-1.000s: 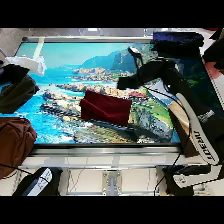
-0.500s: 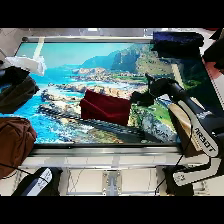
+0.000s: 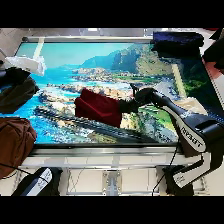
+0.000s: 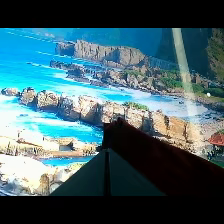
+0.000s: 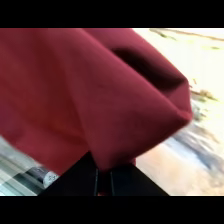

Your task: Fold the shirts.

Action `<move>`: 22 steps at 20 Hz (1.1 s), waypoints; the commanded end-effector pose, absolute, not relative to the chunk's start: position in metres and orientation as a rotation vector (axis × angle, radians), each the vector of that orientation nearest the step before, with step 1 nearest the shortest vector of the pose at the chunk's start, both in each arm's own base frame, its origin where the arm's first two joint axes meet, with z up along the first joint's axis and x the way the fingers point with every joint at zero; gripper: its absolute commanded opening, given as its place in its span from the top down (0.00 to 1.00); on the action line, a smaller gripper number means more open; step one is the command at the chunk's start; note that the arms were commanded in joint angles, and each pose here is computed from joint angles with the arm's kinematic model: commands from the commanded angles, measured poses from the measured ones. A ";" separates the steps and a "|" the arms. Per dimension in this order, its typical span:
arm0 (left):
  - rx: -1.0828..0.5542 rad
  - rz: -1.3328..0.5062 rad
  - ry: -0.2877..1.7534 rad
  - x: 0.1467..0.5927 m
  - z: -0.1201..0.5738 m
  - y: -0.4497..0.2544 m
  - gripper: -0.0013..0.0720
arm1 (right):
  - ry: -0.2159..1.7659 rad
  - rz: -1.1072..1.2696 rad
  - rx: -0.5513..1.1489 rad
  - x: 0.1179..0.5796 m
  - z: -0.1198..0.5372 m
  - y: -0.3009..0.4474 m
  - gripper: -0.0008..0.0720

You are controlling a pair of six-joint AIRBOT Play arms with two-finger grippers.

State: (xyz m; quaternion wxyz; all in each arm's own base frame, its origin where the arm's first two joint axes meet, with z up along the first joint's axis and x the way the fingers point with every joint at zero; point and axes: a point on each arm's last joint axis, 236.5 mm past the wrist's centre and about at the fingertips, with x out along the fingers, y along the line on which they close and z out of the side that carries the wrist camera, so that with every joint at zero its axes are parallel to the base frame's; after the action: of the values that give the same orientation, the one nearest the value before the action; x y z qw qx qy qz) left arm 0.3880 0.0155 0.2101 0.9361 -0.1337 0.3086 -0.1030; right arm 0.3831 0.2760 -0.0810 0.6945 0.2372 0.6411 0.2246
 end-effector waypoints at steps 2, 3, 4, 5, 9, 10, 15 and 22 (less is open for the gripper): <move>-0.276 -0.233 0.671 0.381 0.204 0.010 0.96 | 1.323 0.598 0.473 0.410 -0.024 0.291 0.97; -0.276 -0.234 0.672 0.381 0.204 0.010 0.96 | 1.282 0.610 0.447 0.423 -0.001 0.282 0.97; -0.276 -0.233 0.671 0.381 0.204 0.010 0.96 | 1.235 0.610 0.419 0.436 0.026 0.266 0.97; -0.276 -0.233 0.671 0.381 0.204 0.010 0.96 | 1.189 0.596 0.413 0.447 0.052 0.247 0.97; -0.276 -0.233 0.671 0.381 0.204 0.010 0.96 | 1.040 0.439 0.394 0.457 0.143 0.133 0.97; -0.276 -0.233 0.671 0.381 0.204 0.010 0.96 | 1.040 0.368 0.387 0.448 0.153 0.099 0.97; -0.276 -0.233 0.671 0.381 0.204 0.010 0.96 | 1.207 -0.058 0.360 0.343 0.168 -0.064 0.97; -0.276 -0.233 0.671 0.381 0.204 0.010 0.96 | 1.542 -0.596 0.557 0.156 0.098 -0.164 0.97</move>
State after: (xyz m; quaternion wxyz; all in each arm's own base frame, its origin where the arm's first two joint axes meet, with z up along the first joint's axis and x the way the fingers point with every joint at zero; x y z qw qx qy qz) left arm 0.3813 0.0097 0.2038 0.9283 -0.1347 0.3272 -0.1142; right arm 0.2491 -0.1360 0.1277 0.7383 0.2213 0.6174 -0.1575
